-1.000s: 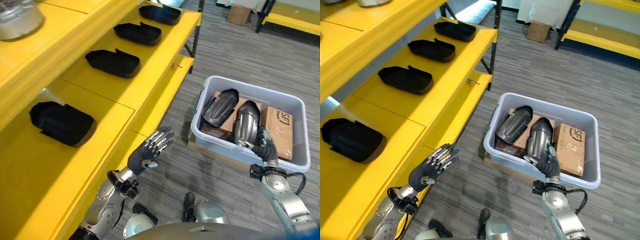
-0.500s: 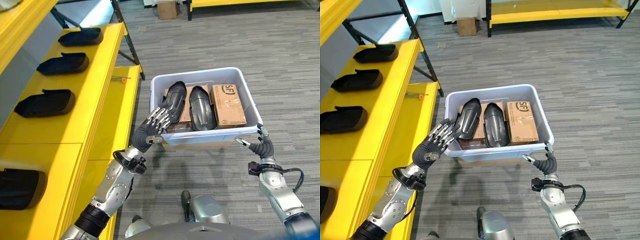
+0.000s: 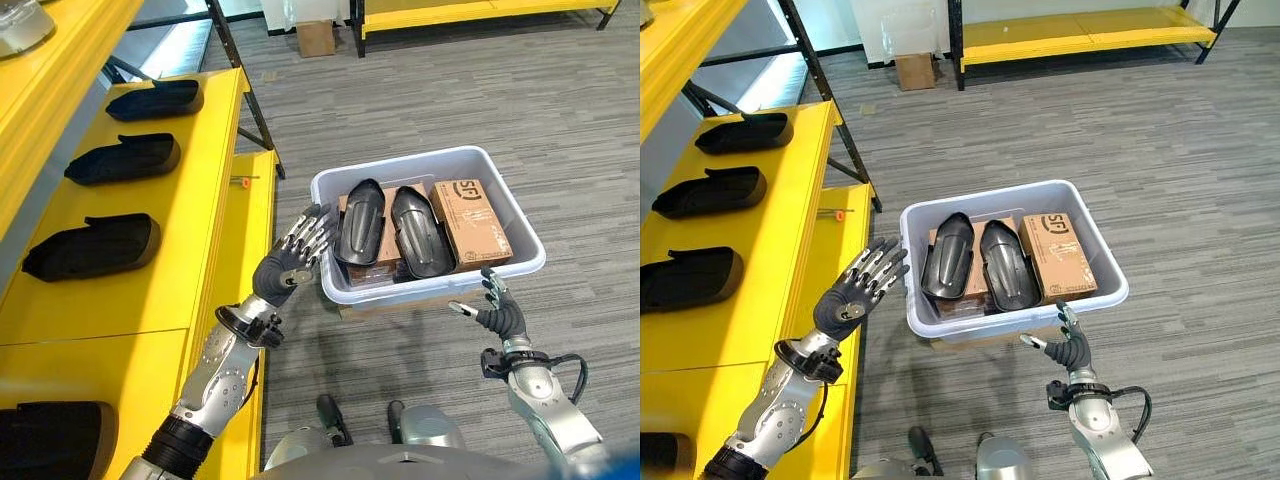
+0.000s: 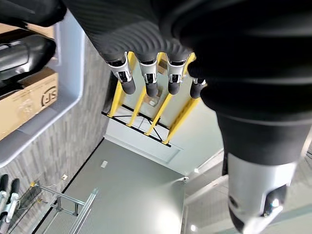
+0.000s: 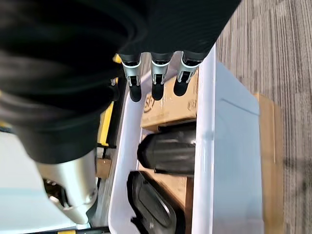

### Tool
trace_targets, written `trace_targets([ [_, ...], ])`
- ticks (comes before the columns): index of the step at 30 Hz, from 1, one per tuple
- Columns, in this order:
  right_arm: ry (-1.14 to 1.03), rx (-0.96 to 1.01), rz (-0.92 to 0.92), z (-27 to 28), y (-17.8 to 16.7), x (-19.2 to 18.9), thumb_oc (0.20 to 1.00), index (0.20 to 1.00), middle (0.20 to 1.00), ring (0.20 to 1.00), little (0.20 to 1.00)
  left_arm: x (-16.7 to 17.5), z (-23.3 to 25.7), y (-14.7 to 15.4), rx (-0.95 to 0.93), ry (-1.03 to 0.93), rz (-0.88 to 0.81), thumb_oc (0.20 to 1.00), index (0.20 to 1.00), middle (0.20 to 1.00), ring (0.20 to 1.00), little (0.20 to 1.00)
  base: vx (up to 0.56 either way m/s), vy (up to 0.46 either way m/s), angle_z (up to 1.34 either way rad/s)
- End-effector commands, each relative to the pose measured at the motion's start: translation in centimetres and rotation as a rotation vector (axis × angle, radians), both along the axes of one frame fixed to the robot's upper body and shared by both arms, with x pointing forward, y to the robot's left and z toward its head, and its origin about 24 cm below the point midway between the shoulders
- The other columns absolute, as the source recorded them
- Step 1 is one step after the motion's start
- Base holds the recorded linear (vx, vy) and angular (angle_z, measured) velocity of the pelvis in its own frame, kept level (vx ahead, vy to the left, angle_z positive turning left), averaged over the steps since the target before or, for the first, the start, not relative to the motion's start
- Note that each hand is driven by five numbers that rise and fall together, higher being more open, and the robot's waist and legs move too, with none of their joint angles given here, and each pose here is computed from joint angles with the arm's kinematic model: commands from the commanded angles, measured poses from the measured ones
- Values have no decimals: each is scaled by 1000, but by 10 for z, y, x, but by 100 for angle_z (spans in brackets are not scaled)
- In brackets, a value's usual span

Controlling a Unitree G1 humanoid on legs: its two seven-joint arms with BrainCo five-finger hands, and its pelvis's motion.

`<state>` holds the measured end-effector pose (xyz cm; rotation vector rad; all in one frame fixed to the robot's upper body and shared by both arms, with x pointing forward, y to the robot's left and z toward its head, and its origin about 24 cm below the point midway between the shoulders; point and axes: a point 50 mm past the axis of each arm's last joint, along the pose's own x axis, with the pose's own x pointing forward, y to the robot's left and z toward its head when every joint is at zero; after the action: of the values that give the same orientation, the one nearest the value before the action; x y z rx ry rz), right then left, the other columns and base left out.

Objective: Move parts from the plastic box to the shelf.

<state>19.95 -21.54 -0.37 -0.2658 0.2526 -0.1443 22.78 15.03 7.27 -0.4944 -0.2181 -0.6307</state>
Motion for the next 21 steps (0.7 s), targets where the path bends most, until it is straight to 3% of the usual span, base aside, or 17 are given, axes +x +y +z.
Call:
trace_targets([
  [1,-93,2,28,17,3,12,1000,1000,1000,1000,1000,-4,6,4,46,-67,32,1000,1000,1000,1000,1000,146,138,9],
  [13,-168,17,94,29,34,45,1000,1000,1000,1000,1000,2,-6,-3,164,-20,5,1000,1000,1000,1000,1000,85,95,-5],
  [21,-165,77,66,26,41,50,1000,1000,1000,1000,1000,3,-7,-14,201,11,-49,1000,1000,1000,1000,1000,112,-177,-11],
])
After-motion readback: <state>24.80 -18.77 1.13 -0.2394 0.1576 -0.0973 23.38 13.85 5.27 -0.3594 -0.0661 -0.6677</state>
